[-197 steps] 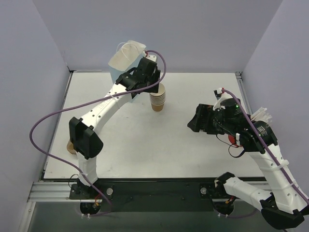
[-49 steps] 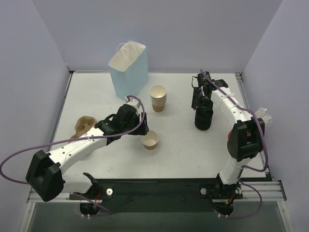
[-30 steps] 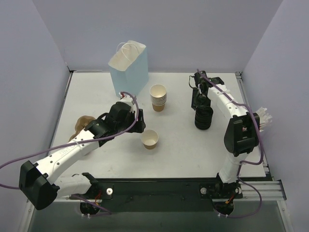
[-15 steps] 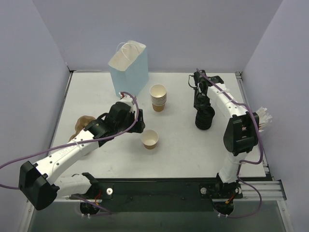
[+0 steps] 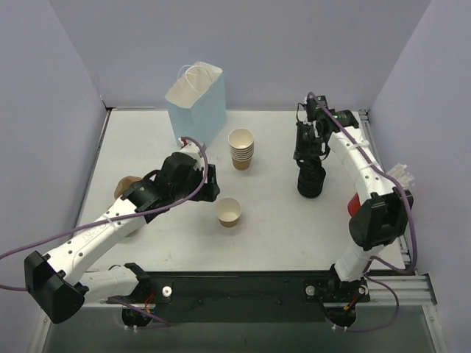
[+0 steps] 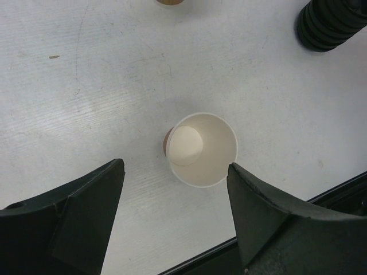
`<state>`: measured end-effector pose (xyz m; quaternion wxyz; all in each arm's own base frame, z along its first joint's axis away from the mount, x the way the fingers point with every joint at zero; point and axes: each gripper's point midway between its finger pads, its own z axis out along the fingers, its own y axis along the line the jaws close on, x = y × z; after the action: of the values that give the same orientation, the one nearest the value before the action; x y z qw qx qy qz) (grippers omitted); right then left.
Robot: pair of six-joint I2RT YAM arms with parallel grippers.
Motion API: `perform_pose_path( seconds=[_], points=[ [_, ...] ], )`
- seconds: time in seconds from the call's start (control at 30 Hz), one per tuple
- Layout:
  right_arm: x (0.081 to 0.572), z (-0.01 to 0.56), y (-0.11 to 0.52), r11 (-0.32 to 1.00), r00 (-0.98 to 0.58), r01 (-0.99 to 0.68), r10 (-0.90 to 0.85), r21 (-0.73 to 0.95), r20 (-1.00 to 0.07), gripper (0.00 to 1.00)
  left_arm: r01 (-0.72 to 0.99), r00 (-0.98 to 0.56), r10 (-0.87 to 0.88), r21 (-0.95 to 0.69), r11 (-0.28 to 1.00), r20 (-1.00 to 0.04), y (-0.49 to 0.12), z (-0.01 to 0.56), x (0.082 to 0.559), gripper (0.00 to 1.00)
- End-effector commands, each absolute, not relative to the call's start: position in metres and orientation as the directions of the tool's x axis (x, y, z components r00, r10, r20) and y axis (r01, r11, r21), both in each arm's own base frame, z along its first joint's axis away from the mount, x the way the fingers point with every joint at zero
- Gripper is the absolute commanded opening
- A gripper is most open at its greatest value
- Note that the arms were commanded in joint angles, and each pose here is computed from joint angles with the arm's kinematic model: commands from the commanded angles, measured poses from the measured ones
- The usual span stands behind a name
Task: Pack the takeout coffee
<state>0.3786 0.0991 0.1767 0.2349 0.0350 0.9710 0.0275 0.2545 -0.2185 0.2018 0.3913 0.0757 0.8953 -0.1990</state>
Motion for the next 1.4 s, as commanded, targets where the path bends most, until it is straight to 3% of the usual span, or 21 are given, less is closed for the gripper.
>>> perform_pose_path(
  seconds=[0.0, 0.13, 0.17, 0.2, 0.27, 0.33, 0.37, 0.4, 0.57, 0.73, 0.97, 1.0, 1.1, 1.37],
  points=[
    [0.345, 0.267, 0.164, 0.878, -0.849, -0.15, 0.121, 0.454, -0.514, 0.1, 0.309, -0.647, -0.08, -0.356, 0.882, -0.758, -0.224, 0.253, 0.255, 0.82],
    [0.296, 0.34, 0.227, 0.524, -0.872, -0.325, 0.157, 0.787, -0.464, 0.09, 0.363, -0.657, -0.11, -0.44, 0.821, -0.746, -0.239, 0.271, 0.247, 0.81],
    [0.299, 0.361, 0.236, 0.439, -0.836, -0.405, 0.177, 0.802, -0.519, 0.09, 0.384, -0.663, -0.112, -0.465, 0.798, -0.74, -0.244, 0.276, 0.243, 0.81],
    [0.291, 0.354, 0.242, 0.375, -0.892, -0.301, 0.214, 0.877, -0.397, 0.09, 0.38, -0.663, -0.139, -0.491, 0.784, -0.735, -0.246, 0.282, 0.242, 0.8],
    [0.278, 0.393, 0.25, 0.217, -0.853, -0.422, 0.236, 0.881, -0.466, 0.09, 0.399, -0.66, -0.168, -0.531, 0.748, -0.732, -0.251, 0.295, 0.238, 0.79],
    [0.266, 0.403, 0.251, 0.101, -0.893, -0.337, 0.28, 0.936, -0.352, 0.08, 0.409, -0.658, -0.209, -0.576, 0.708, -0.724, -0.253, 0.31, 0.234, 0.79],
    [0.263, 0.425, 0.251, 0.033, -0.855, -0.433, 0.3, 0.901, -0.423, 0.08, 0.429, -0.638, -0.238, -0.595, 0.68, -0.732, -0.254, 0.323, 0.233, 0.79],
    [0.257, 0.434, 0.251, -0.029, -0.888, -0.37, 0.303, 0.929, -0.345, 0.08, 0.426, -0.637, -0.268, -0.62, 0.658, -0.723, -0.255, 0.331, 0.234, 0.79],
    [0.247, 0.455, 0.251, -0.17, -0.885, -0.403, 0.32, 0.899, -0.337, 0.07, 0.488, -0.614, -0.384, -0.714, 0.501, -0.69, -0.263, 0.365, 0.232, 0.75],
    [0.235, 0.468, 0.261, -0.234, -0.893, -0.422, 0.276, 0.876, -0.356, 0.07, 0.419, -0.685, -0.446, -0.812, 0.405, -0.576, -0.258, 0.366, 0.241, 0.69],
    [0.238, 0.445, 0.275, -0.145, -0.91, -0.377, 0.242, 0.915, -0.336, 0.07, 0.511, -0.634, -0.43, -0.765, 0.391, -0.643, -0.258, 0.399, 0.251, 0.67],
    [0.237, 0.443, 0.276, -0.112, -0.883, -0.433, 0.25, 0.894, -0.397, 0.07, 0.53, -0.625, -0.434, -0.761, 0.375, -0.649, -0.259, 0.412, 0.25, 0.67],
    [0.239, 0.428, 0.281, -0.038, -0.882, -0.428, 0.235, 0.903, -0.408, 0.07, 0.536, -0.645, -0.439, -0.779, 0.325, -0.626, -0.265, 0.424, 0.249, 0.64],
    [0.24, 0.425, 0.285, -0.041, -0.886, -0.415, 0.247, 0.909, -0.393, 0.07, 0.523, -0.689, -0.466, -0.826, 0.21, -0.555, -0.276, 0.433, 0.246, 0.6]
  ],
)
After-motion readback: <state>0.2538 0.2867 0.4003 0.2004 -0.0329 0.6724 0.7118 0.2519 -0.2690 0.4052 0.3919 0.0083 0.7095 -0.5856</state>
